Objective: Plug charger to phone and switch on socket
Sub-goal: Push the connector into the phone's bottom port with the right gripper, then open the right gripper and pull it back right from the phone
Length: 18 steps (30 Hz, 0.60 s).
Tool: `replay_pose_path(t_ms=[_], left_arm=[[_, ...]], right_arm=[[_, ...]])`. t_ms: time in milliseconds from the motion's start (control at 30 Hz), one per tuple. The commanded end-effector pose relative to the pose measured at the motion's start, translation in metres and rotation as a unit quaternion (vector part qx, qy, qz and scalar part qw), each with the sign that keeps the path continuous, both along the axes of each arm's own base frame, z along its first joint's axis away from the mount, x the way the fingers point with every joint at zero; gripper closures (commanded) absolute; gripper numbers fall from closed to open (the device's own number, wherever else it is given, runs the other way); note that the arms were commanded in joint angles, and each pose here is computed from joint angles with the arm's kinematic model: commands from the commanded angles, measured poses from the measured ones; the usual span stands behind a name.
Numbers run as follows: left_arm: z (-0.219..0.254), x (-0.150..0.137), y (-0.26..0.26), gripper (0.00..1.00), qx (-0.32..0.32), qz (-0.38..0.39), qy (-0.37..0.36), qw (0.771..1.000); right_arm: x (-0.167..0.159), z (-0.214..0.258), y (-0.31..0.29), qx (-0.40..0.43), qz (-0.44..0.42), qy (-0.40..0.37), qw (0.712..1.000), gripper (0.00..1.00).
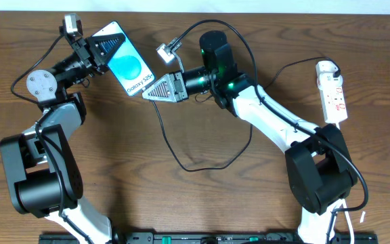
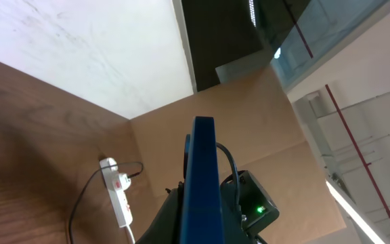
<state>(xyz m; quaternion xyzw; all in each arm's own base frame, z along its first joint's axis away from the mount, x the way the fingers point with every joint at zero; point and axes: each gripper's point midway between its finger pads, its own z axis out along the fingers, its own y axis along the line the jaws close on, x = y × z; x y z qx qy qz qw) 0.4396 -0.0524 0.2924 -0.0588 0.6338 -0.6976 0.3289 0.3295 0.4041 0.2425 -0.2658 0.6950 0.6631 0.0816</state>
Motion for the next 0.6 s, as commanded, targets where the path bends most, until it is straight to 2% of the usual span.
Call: replay_pose_path(t_ms=[0,67,100,300,333,567], left_arm=[[0.005,-0.021,-0.024,0.92,0.042,-0.061,-0.024,0.997],[0.005,-0.02,-0.024,0.93,0.041,-0.06,-0.025,0.997],[0.005,-0.02,-0.024,0.93,0.04,-0.058,-0.025,0.997],[0.007,-0.017,-0.016,0.92,0.041,-0.043,-0.034,0.998],[0.007,-0.016,-0.014,0.92,0.04,-0.039,-0.034,0.998],[0.007,-0.014,0.003,0.92,0.041,-0.019,-0.034,0.998]], right_arm=[[0.019,0.013,0.001,-0.001,-0.057,-0.028,0.998,0.99],[0.017,0.013,0.001,0.002,-0.052,-0.036,0.998,0.98],[0.016,0.014,0.001,0.004,-0.047,-0.04,0.998,0.92],[0.007,0.017,-0.001,0.017,-0.017,-0.06,0.998,0.11],[0.006,0.017,-0.001,0.018,-0.015,-0.061,0.998,0.03],[0.006,0.017,-0.003,0.023,-0.01,-0.072,0.997,0.01]])
